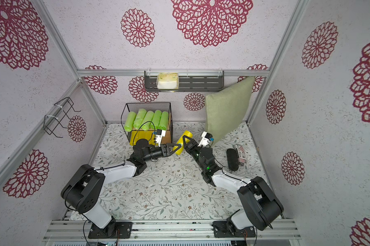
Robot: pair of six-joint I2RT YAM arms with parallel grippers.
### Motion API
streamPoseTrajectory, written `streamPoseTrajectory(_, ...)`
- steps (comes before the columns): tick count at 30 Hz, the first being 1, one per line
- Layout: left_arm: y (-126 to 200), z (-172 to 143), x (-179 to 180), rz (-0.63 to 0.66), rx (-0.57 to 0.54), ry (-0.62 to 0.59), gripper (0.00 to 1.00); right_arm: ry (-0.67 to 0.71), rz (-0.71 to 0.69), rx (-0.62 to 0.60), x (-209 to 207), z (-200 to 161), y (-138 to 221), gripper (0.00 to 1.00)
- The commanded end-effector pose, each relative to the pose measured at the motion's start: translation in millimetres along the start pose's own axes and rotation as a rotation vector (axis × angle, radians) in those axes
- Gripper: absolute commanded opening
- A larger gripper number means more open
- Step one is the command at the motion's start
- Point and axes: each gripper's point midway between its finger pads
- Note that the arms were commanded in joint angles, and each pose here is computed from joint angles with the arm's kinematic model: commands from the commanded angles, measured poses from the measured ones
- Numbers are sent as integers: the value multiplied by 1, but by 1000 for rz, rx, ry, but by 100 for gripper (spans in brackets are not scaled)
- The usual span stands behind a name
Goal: Sort the rolls of trash bags by color and place them on the shelf
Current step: Pick up the roll of trash bags from the center of the board.
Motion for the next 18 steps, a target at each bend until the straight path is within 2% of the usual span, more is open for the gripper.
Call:
streamPoseTrajectory(1,-3,2,-10,-30,1,-40,49,-16,124,-40,38,13,5,43)
streamPoseTrajectory(4,-1,2,-8,-4,0,-63,40,-13,113,-45,35,14,5,48)
streamPoseTrajectory(8,4,3,-5,32,-5,-102,32,0,97,-57,30,15,7,66)
streamPoseTrajectory(11,12,6,5,83,-6,-121,31,28,67,-79,24,19,11,81)
streamPoseTrajectory(15,31,6,31,218,-1,-144,31,106,12,-122,15,27,20,86)
streamPoseTrajectory(18,52,2,60,395,28,-191,31,166,-38,-152,7,33,29,86)
Point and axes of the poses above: each gripper's point midway between its finger pads, its own y axis back along the fingers, its own x axis along the line the jaws close on, z = x × y, and after that the axes turned 4 degrees about -y, right-handed
